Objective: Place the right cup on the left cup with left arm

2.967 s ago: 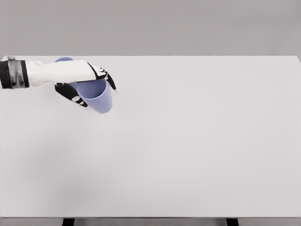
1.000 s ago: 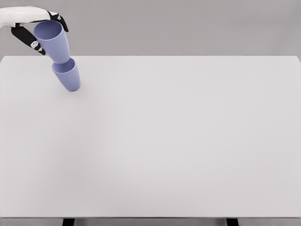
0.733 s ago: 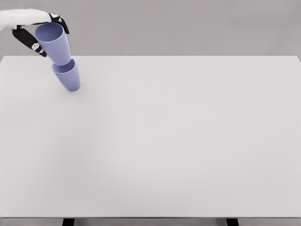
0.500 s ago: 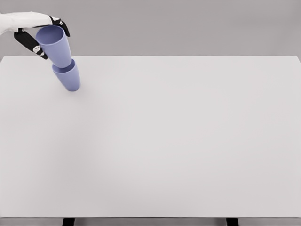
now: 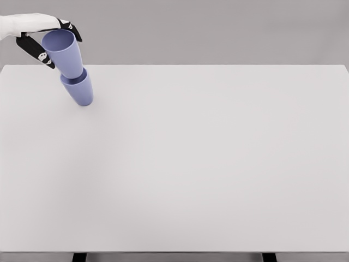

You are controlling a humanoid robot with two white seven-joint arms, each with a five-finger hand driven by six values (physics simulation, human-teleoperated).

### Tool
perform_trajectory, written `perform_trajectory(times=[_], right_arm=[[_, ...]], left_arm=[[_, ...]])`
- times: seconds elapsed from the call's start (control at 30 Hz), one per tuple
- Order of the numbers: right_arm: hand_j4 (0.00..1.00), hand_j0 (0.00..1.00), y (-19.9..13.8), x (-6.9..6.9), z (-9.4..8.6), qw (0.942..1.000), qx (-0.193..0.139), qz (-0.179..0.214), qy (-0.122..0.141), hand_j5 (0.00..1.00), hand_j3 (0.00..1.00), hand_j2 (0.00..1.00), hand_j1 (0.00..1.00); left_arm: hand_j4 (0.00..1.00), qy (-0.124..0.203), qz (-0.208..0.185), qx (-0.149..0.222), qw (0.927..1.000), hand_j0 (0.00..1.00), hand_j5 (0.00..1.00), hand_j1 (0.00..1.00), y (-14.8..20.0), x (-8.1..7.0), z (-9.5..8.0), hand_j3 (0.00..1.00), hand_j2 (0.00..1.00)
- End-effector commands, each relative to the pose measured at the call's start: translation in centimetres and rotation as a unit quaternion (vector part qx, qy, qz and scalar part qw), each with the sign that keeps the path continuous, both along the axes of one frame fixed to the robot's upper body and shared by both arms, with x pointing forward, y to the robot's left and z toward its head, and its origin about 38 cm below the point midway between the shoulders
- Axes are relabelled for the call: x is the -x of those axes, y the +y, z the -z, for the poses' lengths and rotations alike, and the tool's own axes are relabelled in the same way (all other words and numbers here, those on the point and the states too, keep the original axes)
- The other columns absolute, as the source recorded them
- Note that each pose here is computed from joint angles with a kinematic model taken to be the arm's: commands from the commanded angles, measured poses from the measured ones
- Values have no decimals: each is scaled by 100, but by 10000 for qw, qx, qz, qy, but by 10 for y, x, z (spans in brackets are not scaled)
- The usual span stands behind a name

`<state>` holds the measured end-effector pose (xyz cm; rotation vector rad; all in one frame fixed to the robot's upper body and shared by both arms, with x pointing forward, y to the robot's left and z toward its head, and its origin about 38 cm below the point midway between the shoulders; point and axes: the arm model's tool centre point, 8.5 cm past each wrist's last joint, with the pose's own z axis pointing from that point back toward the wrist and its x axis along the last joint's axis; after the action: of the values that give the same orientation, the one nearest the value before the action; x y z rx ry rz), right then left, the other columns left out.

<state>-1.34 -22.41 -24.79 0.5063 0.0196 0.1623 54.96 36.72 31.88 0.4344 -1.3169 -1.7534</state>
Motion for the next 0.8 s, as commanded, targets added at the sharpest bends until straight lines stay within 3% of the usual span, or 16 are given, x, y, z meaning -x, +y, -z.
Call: perform_trajectory(times=[0.0,0.03,0.53,0.6,0.77], right_arm=[[100,100,0,0,0,10000,-5,-5,0,100,100,100,100],[100,100,0,0,0,10000,-5,-5,0,100,100,100,100],[100,100,0,0,0,10000,-5,-5,0,100,100,100,100],[100,100,0,0,0,10000,2,-4,-2,100,100,100,100],[100,100,0,0,0,10000,-5,-5,0,100,100,100,100]], left_arm=[[66,-15,-13,45,10000,66,66,66,0,0,-2,66,66],[70,-16,-20,43,10000,70,70,70,1,0,-2,70,70],[84,20,-9,46,10000,84,84,84,1,2,2,84,84],[90,21,-17,46,10000,90,90,90,2,2,2,90,90],[93,33,-33,41,10000,93,93,93,4,2,4,93,93]])
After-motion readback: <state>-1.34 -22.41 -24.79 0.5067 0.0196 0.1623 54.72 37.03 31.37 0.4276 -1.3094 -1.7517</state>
